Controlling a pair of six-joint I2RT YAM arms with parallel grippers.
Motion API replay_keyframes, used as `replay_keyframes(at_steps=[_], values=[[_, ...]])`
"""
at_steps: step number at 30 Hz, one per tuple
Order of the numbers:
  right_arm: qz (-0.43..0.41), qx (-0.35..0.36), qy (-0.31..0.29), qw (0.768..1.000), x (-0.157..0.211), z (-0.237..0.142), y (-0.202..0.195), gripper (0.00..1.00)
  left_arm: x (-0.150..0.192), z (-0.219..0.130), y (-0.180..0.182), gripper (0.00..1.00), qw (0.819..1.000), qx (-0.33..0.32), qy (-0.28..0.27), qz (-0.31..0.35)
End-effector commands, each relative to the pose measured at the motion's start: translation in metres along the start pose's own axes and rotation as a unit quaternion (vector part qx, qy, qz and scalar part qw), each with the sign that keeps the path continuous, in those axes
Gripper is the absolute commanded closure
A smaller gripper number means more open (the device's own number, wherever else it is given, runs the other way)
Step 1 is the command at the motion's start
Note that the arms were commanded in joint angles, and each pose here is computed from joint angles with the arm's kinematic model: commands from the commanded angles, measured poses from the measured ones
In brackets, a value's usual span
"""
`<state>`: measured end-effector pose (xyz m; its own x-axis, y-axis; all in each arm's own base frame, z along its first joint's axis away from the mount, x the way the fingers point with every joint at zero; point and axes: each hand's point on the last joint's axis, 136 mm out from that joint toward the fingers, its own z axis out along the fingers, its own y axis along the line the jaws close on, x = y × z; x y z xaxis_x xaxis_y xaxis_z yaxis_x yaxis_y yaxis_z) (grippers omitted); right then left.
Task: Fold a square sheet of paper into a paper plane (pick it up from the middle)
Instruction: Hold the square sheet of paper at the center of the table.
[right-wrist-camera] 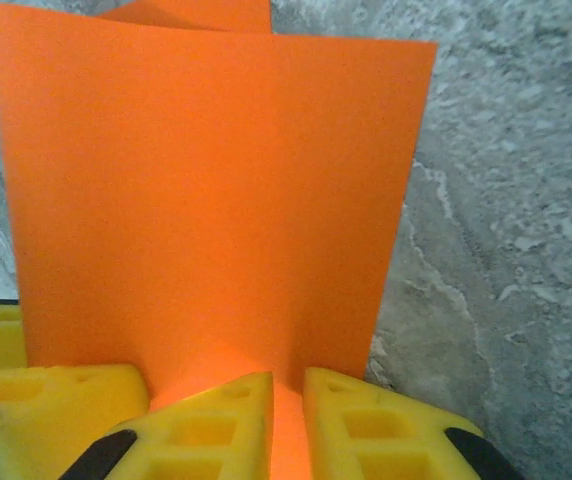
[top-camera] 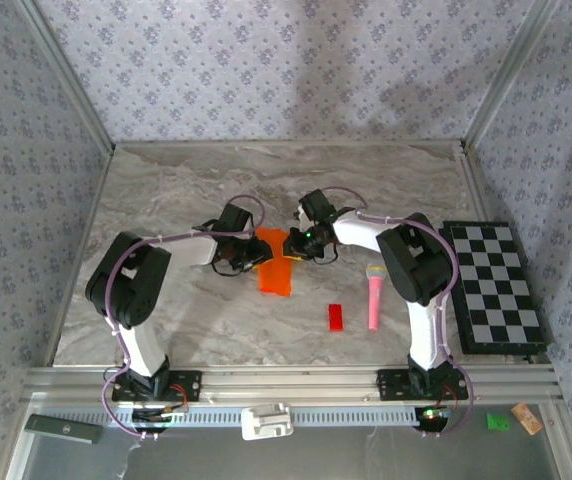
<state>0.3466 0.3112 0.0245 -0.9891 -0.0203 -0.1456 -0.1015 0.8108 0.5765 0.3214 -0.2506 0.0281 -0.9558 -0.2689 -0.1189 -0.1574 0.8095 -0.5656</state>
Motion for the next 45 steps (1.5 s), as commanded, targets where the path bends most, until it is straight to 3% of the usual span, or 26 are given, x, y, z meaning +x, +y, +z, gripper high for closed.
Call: replay_keyframes(at_steps=[1,6,12,19,27,37,45], values=[[0.016,0.053,0.032,0.998,0.017,0.011,-0.024,0.83,0.003,-0.014,0.024,0.58,0.998,-0.064,-0.005,-0.01],[0.02,0.046,0.033,0.998,0.015,0.01,-0.019,0.83,0.008,-0.019,0.028,0.47,0.997,-0.078,0.002,-0.006],[0.026,-0.001,0.022,0.999,0.003,0.003,0.004,0.81,0.011,-0.008,0.025,0.46,0.996,-0.089,0.025,0.015],[0.022,-0.048,-0.02,0.998,-0.018,-0.024,0.027,0.71,0.015,0.0,0.043,0.58,0.991,-0.127,0.033,-0.001],[0.034,-0.029,-0.05,0.998,-0.027,-0.044,0.005,0.69,0.011,0.001,0.053,0.67,0.992,-0.116,0.027,-0.043],[0.041,-0.031,-0.041,0.998,-0.021,-0.036,0.001,0.69,0.012,0.001,0.076,0.69,0.985,-0.125,0.022,-0.115],[0.007,-0.018,-0.006,1.0,-0.004,-0.015,0.013,0.74,0.012,0.002,0.08,0.69,0.984,-0.129,0.022,-0.124]])
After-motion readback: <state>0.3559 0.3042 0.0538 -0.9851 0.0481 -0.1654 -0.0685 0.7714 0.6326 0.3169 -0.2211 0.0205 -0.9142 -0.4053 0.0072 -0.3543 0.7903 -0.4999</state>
